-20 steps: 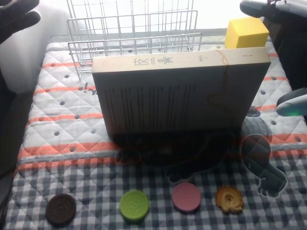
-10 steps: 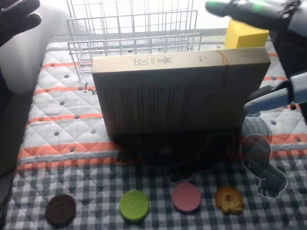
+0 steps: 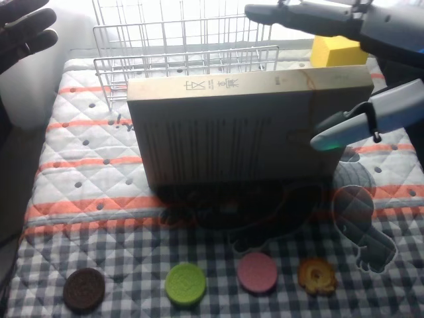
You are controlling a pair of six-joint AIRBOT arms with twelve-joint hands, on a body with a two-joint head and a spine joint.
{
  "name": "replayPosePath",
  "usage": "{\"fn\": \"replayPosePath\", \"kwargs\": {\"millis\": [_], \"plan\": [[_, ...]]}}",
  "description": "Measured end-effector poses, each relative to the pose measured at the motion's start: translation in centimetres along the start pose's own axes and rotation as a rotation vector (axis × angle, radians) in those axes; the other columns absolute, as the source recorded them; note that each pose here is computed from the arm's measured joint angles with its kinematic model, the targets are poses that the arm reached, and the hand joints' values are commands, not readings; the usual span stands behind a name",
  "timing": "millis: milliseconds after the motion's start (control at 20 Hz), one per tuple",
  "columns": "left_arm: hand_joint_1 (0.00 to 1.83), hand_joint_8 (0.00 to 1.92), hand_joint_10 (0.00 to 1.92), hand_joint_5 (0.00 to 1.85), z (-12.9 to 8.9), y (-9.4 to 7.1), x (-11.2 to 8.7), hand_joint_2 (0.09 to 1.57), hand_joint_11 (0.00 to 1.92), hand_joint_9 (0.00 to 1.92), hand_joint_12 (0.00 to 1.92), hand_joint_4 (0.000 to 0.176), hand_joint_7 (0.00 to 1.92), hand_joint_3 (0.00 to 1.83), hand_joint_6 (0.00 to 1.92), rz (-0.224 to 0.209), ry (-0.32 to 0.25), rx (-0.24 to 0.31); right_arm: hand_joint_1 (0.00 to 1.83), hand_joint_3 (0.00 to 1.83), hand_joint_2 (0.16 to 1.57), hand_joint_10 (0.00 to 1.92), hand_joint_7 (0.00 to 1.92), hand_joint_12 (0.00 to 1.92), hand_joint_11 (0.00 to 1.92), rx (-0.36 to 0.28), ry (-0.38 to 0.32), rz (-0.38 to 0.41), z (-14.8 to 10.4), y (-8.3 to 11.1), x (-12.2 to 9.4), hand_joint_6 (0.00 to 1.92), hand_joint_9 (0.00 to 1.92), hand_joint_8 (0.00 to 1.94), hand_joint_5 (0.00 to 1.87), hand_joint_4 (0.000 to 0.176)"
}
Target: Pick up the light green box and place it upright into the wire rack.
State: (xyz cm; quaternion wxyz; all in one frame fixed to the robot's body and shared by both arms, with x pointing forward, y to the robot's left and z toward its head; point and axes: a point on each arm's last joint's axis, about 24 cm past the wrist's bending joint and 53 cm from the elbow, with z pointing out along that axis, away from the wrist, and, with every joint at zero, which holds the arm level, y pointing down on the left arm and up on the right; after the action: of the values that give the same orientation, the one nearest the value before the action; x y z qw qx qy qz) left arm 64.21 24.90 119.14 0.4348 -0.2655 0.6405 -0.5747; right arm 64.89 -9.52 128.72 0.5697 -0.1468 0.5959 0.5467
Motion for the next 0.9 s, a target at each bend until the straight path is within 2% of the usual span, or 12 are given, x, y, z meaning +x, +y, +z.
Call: {"fn": "replayPosePath", "kwargs": {"millis": [200, 250, 300, 400, 450, 500, 600, 650, 750, 800, 850, 900], "plan": [[0.7, 0.0, 0.0, 0.44, 0.3, 0.1, 0.2, 0.93, 0.0, 0.31, 0.86, 0.058, 0.32, 0.0, 0.0, -0.007, 0.001, 0.003, 0.54, 0.0, 0.82, 0.0, 0.15, 0.09, 0.2, 0.005, 0.015, 0.015, 0.5, -0.5, 0.5, 0.0, 0.16, 0.01, 0.0, 0.145], [0.71, 0.0, 0.0, 0.43, 0.3, 0.1, 0.2, 0.93, 0.0, 0.31, 0.83, 0.049, 0.32, 0.0, 0.0, -0.006, 0.002, 0.003, 0.54, 0.01, 0.84, 0.0, 0.14, 0.09, 0.2, 0.009, 0.02, 0.031, 0.7, -0.8, 0.6, 0.0, 0.16, 0.0, 0.0, 0.113], [0.71, 0.0, 0.0, 0.43, 0.3, 0.1, 0.2, 0.93, 0.0, 0.31, 0.83, 0.049, 0.32, 0.0, 0.0, -0.006, 0.002, 0.003, 0.54, 0.01, 0.84, 0.0, 0.14, 0.09, 0.2, 0.011, 0.026, 0.047, 0.8, -1.1, 0.9, 0.0, 0.16, 0.0, 0.0, 0.113], [0.71, 0.0, 0.0, 0.42, 0.3, 0.1, 0.2, 0.93, 0.0, 0.31, 0.82, 0.05, 0.32, 0.0, 0.0, -0.006, 0.002, 0.003, 0.57, 0.01, 0.86, 0.0, 0.15, 0.1, 0.21, 0.011, 0.052, 0.081, 1.6, -1.5, 1.7, 0.0, 0.17, 0.0, 0.0, 0.095], [0.7, 0.0, 0.0, 0.44, 0.3, 0.1, 0.2, 0.93, 0.0, 0.3, 0.82, 0.046, 0.31, 0.0, 0.01, -0.005, 0.003, 0.003, 0.58, 0.01, 0.86, 0.01, 0.16, 0.11, 0.21, 0.009, 0.061, 0.093, 2.0, -1.6, 2.2, 0.0, 0.19, 0.01, 0.0, 0.098], [0.7, 0.0, 0.0, 0.46, 0.3, 0.1, 0.2, 0.93, 0.0, 0.3, 0.78, 0.04, 0.32, 0.0, 0.01, -0.004, 0.003, 0.003, 0.59, 0.01, 0.87, 0.01, 0.18, 0.1, 0.19, 0.009, 0.077, 0.09, 2.3, -1.6, 2.8, 0.0, 0.19, 0.01, 0.0, 0.094], [0.73, 0.0, 0.0, 0.47, 0.4, 0.2, 0.1, 0.92, 0.0, 0.3, 0.78, 0.048, 0.32, 0.0, 0.01, -0.008, -0.003, 0.001, 0.57, 0.0, 0.85, 0.01, 0.2, 0.11, 0.18, 0.016, 0.094, 0.077, 2.7, -1.9, 3.4, 0.0, 0.19, 0.01, 0.0, 0.093], [0.73, 0.0, 0.0, 0.49, 0.5, 0.2, 0.2, 0.92, 0.0, 0.3, 0.81, 0.047, 0.33, 0.0, 0.01, -0.006, 0.001, 0.002, 0.54, 0.0, 0.84, 0.01, 0.21, 0.11, 0.19, 0.033, 0.1, 0.07, 2.8, -2.4, 3.5, 0.0, 0.19, 0.02, 0.0, 0.114], [0.69, 0.0, 0.0, 0.5, 0.5, 0.2, 0.3, 0.93, 0.0, 0.3, 0.8, 0.057, 0.33, 0.0, 0.0, -0.003, 0.005, 0.002, 0.57, 0.0, 0.85, 0.01, 0.21, 0.12, 0.2, 0.065, 0.104, 0.065, 2.6, -3.2, 3.5, 0.0, 0.19, 0.01, 0.0, 0.12], [0.68, 0.01, 0.0, 0.51, 0.5, 0.2, 0.2, 0.93, 0.01, 0.31, 0.8, 0.06, 0.34, 0.0, 0.01, -0.003, 0.005, 0.001, 0.59, 0.0, 0.86, 0.01, 0.25, 0.17, 0.25, 0.078, 0.11, 0.061, 2.6, -3.5, 3.6, 0.0, 0.27, 0.0, 0.02, 0.102], [0.69, 0.0, 0.0, 0.51, 0.5, 0.2, 0.3, 0.93, 0.0, 0.31, 0.8, 0.064, 0.34, 0.0, 0.01, -0.004, 0.005, 0.001, 0.59, 0.0, 0.87, 0.01, 0.38, 0.29, 0.25, 0.084, 0.115, 0.058, 2.6, -3.7, 3.8, 0.0, 0.38, 0.02, 0.04, 0.086], [0.7, 0.01, 0.0, 0.52, 0.5, 0.2, 0.3, 0.93, 0.0, 0.32, 0.8, 0.076, 0.36, 0.0, 0.01, -0.003, 0.007, 0.0, 0.64, 0.0, 0.9, 0.12, 0.69, 1.17, 0.34, 0.082, 0.122, 0.058, 2.6, -3.6, 4.0, 0.0, 0.73, 0.05, 0.26, 0.018]]}}
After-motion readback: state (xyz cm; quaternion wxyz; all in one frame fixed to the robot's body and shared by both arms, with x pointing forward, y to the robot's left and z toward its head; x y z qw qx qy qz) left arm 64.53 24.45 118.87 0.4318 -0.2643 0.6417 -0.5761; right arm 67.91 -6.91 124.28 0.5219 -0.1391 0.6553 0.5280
